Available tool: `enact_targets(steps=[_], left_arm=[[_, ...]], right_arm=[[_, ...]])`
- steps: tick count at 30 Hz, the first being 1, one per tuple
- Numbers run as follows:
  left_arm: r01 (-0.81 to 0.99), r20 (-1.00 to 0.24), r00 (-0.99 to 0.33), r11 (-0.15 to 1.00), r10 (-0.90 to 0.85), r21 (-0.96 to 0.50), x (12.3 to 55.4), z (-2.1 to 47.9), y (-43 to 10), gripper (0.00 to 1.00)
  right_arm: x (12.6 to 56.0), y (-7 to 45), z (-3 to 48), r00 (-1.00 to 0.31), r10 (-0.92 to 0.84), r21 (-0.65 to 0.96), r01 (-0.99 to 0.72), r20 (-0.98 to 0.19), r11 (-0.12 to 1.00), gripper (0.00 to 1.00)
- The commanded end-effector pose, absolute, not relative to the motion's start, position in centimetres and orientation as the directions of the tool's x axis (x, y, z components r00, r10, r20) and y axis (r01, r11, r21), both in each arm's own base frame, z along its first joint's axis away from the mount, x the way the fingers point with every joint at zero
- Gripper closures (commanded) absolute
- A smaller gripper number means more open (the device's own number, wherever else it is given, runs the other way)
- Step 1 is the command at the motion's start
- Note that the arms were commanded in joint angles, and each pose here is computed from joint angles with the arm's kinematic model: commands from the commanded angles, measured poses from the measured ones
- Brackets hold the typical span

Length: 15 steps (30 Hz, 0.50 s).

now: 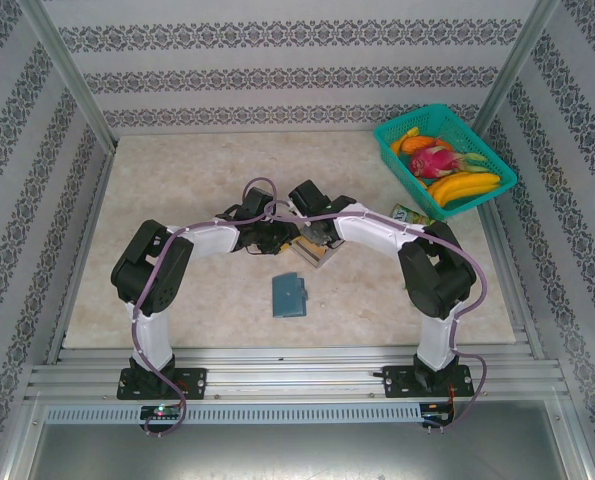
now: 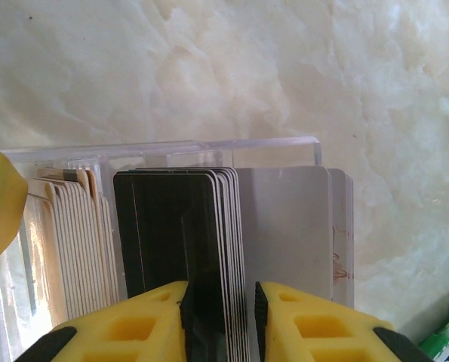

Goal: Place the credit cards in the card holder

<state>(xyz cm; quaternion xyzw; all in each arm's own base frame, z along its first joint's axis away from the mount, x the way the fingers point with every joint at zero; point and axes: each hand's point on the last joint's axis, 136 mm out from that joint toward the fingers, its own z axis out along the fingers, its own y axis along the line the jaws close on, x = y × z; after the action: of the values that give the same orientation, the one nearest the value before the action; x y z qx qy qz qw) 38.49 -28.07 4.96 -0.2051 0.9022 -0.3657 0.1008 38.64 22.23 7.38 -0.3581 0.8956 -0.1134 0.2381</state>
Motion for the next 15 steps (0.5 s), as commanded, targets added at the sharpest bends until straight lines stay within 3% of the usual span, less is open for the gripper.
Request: enact_targets(steps=[1,8,13,15], left_arm=[[-0.362,0.027,-0.895,0.690,-0.446,-0.627,36.68,1.75,-26.64,0.64],[-0.365,0.032,-0.894,0.688,-0.446,-0.627,36.59,1.62,-26.70,0.64],[-0.364,0.034,-0.895,0.686,-0.445,-0.630,36.59,1.61,-26.72,0.64],[-0.368,0.036,-0.894,0.687,-0.446,-0.627,36.45,1.47,-26.62,0.65]], right_arm=[[38.85,20.56,8.46,-0.627,-0.707,-0.454,-0.552,-0.327,0.699,0.72],[38.75,20.66,8.72,-0.627,-0.703,-0.446,-0.551,-0.336,0.705,0.81],[38.70,20.57,8.72,-0.626,-0.710,-0.455,-0.555,-0.323,0.696,0.78],[38.57,20.63,8.96,-0.627,-0.709,-0.452,-0.556,-0.323,0.698,0.88]])
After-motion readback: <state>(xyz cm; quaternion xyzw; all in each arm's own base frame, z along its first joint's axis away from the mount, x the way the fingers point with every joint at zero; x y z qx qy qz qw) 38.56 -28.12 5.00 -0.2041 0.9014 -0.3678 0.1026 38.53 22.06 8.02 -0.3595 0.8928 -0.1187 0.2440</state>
